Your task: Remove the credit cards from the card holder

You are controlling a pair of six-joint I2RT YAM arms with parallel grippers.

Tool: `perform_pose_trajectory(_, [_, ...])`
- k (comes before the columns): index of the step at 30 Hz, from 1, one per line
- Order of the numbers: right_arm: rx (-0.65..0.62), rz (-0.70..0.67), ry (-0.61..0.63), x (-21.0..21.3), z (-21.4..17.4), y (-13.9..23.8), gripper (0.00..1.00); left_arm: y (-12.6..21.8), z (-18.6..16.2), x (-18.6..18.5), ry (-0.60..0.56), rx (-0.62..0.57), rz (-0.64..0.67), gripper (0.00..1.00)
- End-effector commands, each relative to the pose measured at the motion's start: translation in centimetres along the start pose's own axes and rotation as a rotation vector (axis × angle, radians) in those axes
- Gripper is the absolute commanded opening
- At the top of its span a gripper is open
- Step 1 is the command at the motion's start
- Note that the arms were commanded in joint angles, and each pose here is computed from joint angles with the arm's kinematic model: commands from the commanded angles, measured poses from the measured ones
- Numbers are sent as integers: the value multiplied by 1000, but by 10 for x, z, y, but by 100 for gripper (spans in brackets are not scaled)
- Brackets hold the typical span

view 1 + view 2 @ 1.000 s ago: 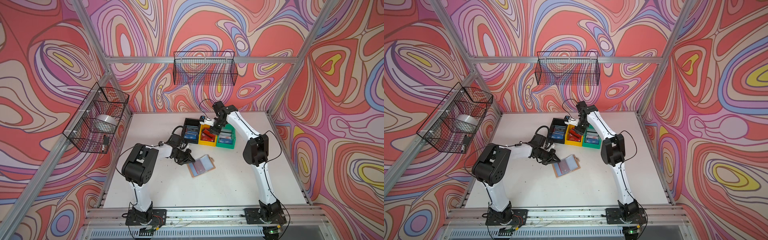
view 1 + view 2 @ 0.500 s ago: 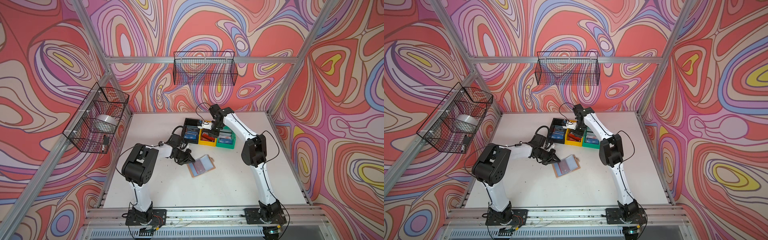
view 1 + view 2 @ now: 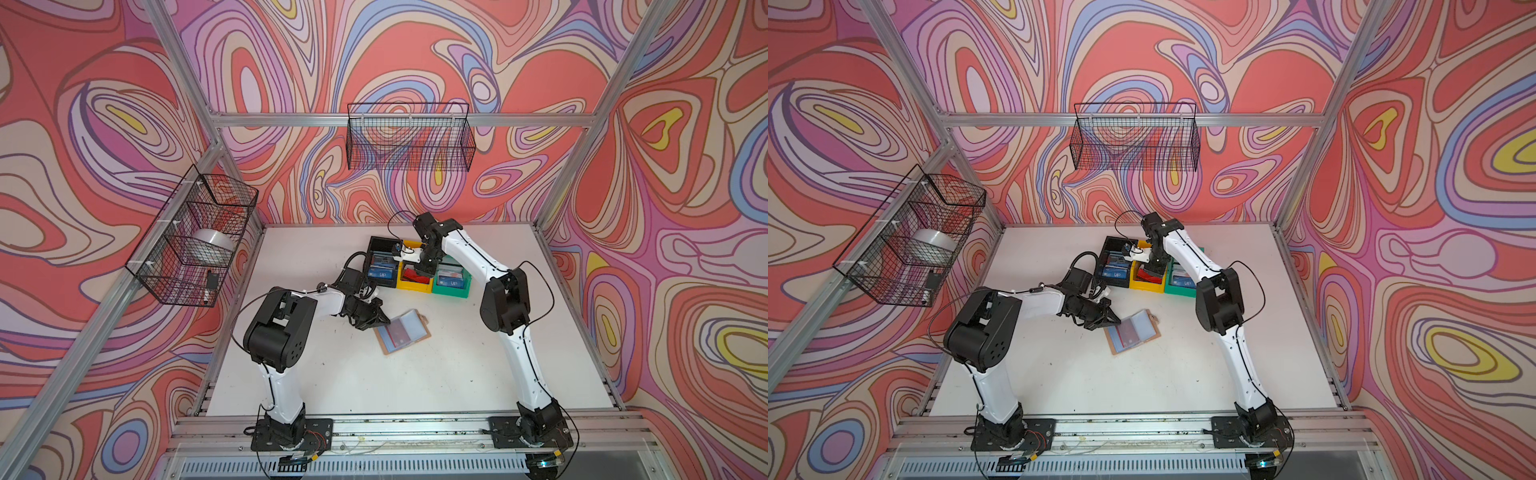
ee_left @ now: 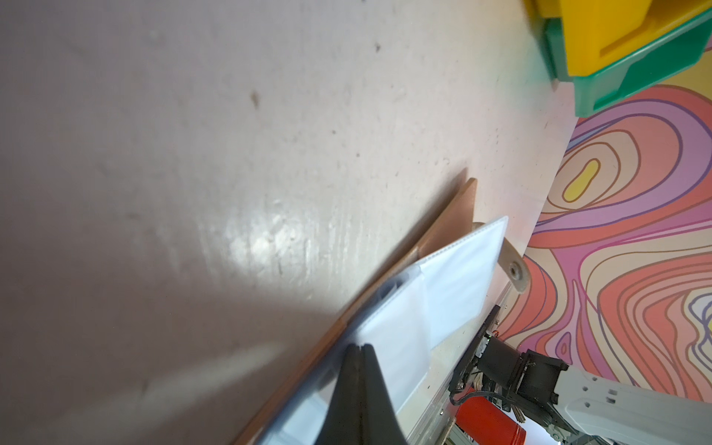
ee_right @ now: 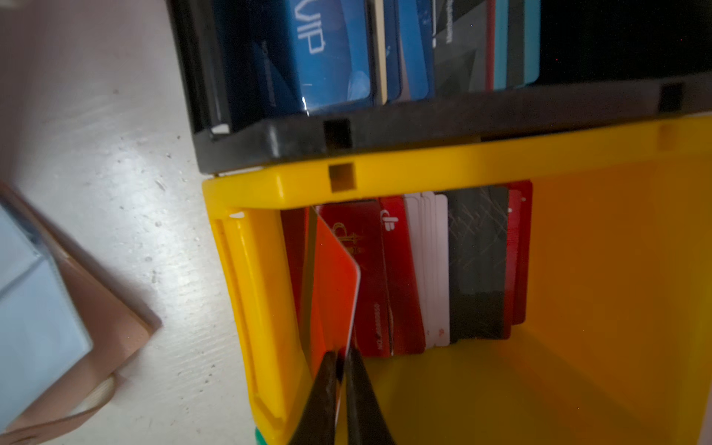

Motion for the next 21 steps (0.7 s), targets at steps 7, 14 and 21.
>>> perform_pose_trajectory(7, [-73,-86,-43,-7,7,14,26,-1,0,14,44,-24,78,0])
perform_pose_trajectory(14, [-335,-231,-168,1,19,97,31,6,1,5,31,-41,72,0])
perform_pose_trajectory(21, [-598,66,-469,63,8,144,31,31,-3,-23,-11,-71,30,0])
Point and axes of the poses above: each gripper's point midway between its finger pads, its own y axis back along the fingers, its own x axis along the line the jaws close on, z = x × y, the point moved 10 cm from there along y, back along the fingers, and after that the axes turned 7 degrees about y, right-handed, at the moved point
